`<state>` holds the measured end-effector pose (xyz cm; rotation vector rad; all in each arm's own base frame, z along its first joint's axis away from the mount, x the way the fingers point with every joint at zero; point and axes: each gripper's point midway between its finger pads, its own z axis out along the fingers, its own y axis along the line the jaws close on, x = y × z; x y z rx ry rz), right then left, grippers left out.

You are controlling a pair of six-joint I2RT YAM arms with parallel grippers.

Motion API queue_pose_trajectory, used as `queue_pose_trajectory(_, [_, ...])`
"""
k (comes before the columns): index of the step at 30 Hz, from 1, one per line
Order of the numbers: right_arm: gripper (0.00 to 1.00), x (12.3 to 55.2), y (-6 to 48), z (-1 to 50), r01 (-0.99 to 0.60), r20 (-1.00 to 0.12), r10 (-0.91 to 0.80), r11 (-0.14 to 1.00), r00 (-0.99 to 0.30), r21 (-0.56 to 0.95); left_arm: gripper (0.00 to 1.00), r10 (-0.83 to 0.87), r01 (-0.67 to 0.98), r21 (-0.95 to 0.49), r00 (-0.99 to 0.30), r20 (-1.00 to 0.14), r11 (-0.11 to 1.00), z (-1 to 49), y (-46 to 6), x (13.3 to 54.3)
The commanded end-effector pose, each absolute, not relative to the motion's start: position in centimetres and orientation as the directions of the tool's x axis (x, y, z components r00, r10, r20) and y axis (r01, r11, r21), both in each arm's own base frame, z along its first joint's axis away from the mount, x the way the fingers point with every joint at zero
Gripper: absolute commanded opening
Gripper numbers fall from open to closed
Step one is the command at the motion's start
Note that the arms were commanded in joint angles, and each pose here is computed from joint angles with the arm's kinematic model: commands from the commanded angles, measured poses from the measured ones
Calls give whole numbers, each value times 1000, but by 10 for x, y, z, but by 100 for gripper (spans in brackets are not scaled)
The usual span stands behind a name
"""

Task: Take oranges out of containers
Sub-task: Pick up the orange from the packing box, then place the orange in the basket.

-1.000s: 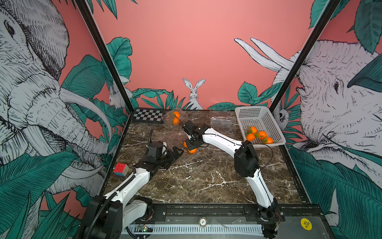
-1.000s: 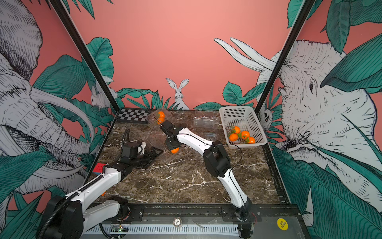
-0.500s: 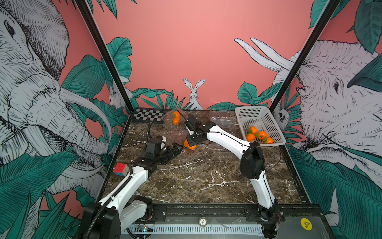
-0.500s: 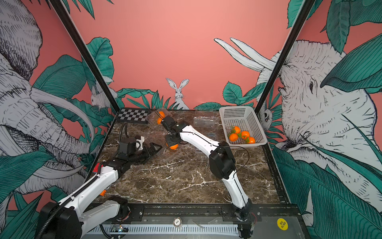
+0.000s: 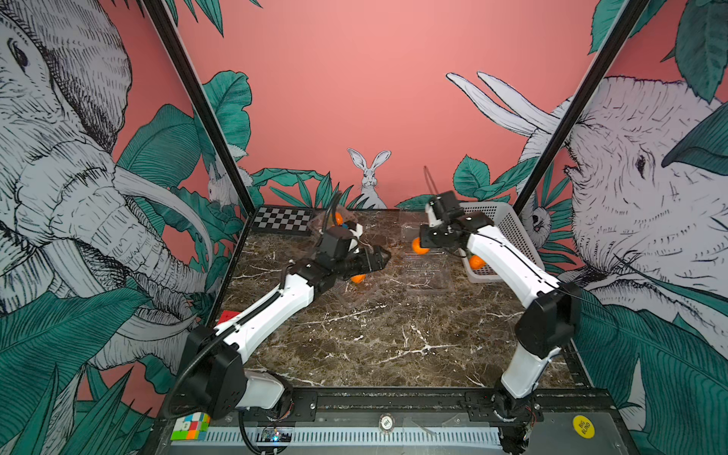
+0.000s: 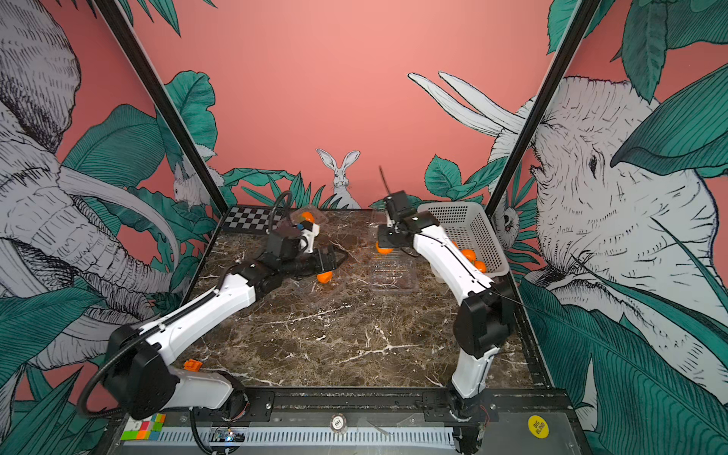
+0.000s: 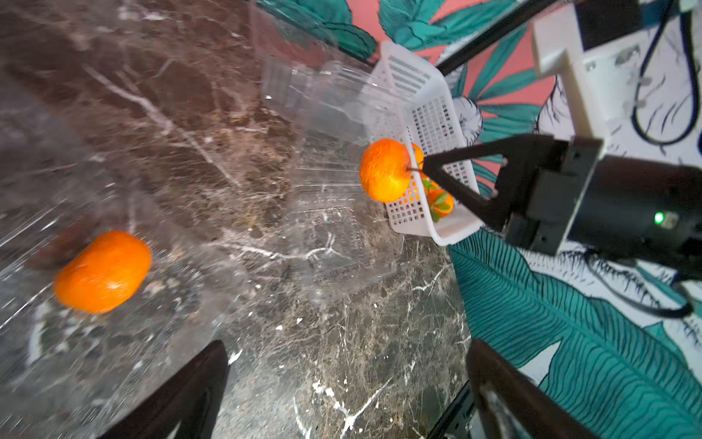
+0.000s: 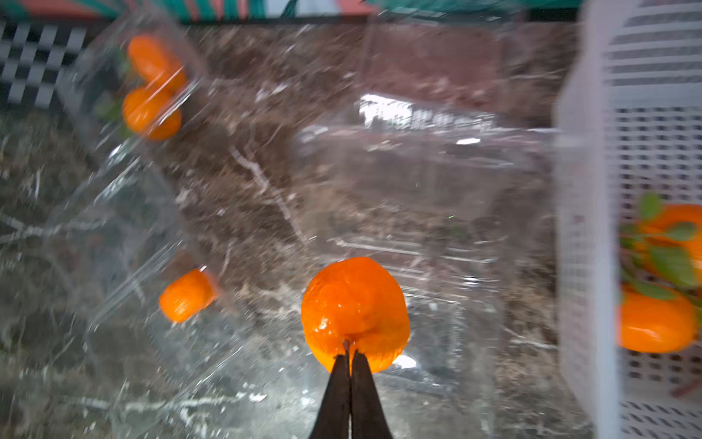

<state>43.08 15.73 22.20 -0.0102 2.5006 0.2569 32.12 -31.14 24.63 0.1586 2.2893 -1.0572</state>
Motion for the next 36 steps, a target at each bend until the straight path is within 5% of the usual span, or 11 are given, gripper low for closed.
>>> queue_pose_trajectory(1, [0,442,104,231,78,-635,199,974,-747,213,99,-24,453,-586,-778,-628,672,256,-349,314])
queue_pose_trajectory(9, [0,477,7,213,306,-652,429,903,-625,301,99,81,534,-578,-774,-628,617,253,-418,305])
queue_pose_trajectory(22, [5,536,-13,150,362,-567,493,870,-660,336,99,143,545,-549,-780,-609,634,243,-424,295])
queue_pose_trajectory(29, [32,525,-11,185,318,-612,467,884,-638,343,99,191,580,-469,-740,-645,665,249,-414,298])
queue_pose_trajectory(32, [52,515,-6,207,283,-638,452,891,-623,355,99,204,590,-413,-711,-673,694,258,-401,304])
queue_pose_trajectory(36, [95,498,13,229,214,-671,426,901,-607,378,99,202,578,-315,-658,-725,753,271,-373,317])
